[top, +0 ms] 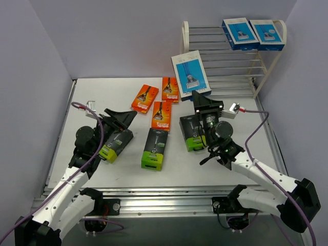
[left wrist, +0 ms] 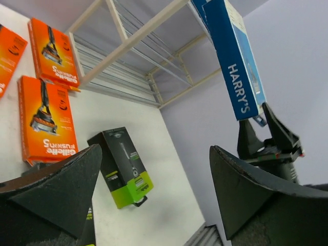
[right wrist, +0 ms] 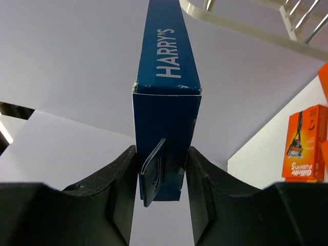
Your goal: Place and organize the shaving razors onto the shelf
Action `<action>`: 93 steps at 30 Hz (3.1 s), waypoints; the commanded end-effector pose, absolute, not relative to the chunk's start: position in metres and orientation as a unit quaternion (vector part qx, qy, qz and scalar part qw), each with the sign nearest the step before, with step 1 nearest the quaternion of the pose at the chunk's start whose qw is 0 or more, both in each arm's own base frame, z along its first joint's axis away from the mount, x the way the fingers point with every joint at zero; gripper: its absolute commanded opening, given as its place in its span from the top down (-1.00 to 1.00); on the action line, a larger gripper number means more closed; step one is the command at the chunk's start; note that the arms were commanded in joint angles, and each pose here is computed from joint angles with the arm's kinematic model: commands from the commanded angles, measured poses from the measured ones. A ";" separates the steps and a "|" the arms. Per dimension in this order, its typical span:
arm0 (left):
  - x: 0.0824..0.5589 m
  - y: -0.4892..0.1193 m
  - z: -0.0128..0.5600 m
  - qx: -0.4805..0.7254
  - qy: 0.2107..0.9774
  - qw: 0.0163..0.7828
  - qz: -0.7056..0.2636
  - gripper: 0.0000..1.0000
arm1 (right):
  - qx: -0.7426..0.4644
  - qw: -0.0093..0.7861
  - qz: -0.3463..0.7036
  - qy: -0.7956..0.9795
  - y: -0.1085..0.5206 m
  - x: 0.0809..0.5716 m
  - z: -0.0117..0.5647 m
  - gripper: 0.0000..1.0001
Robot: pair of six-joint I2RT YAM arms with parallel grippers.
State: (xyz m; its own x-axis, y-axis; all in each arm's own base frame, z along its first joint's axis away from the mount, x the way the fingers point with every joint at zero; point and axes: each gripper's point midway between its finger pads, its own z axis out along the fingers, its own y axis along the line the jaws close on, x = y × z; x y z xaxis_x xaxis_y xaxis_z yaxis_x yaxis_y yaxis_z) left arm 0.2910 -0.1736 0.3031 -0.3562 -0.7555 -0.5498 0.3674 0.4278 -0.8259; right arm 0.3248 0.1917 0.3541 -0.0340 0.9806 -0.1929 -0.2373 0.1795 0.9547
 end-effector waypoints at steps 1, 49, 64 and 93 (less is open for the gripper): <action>0.290 -0.175 0.326 -0.062 0.673 0.591 -0.441 -0.88 | 0.365 0.591 0.544 0.470 0.173 0.329 0.412 1.00; 0.299 -0.181 0.281 0.102 0.769 0.595 -0.208 -0.88 | 0.333 0.656 0.483 0.474 0.072 0.577 0.482 1.00; 0.301 -0.185 0.273 0.108 0.781 0.579 -0.207 -0.88 | 0.353 0.641 0.488 0.476 0.066 0.589 0.455 1.00; 0.304 -0.187 0.267 0.108 0.790 0.569 -0.203 -0.88 | 0.368 0.633 0.480 0.482 0.063 0.597 0.434 -0.08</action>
State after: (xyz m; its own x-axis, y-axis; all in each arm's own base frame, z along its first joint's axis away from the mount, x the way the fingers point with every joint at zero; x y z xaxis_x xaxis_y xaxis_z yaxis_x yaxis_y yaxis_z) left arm 0.3007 -0.1826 0.2440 -0.3736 -0.0461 -0.9265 0.3813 0.9028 -0.1987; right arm 0.5987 0.0695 0.4135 0.0359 0.9623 -0.2695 -0.1740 0.2715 0.9466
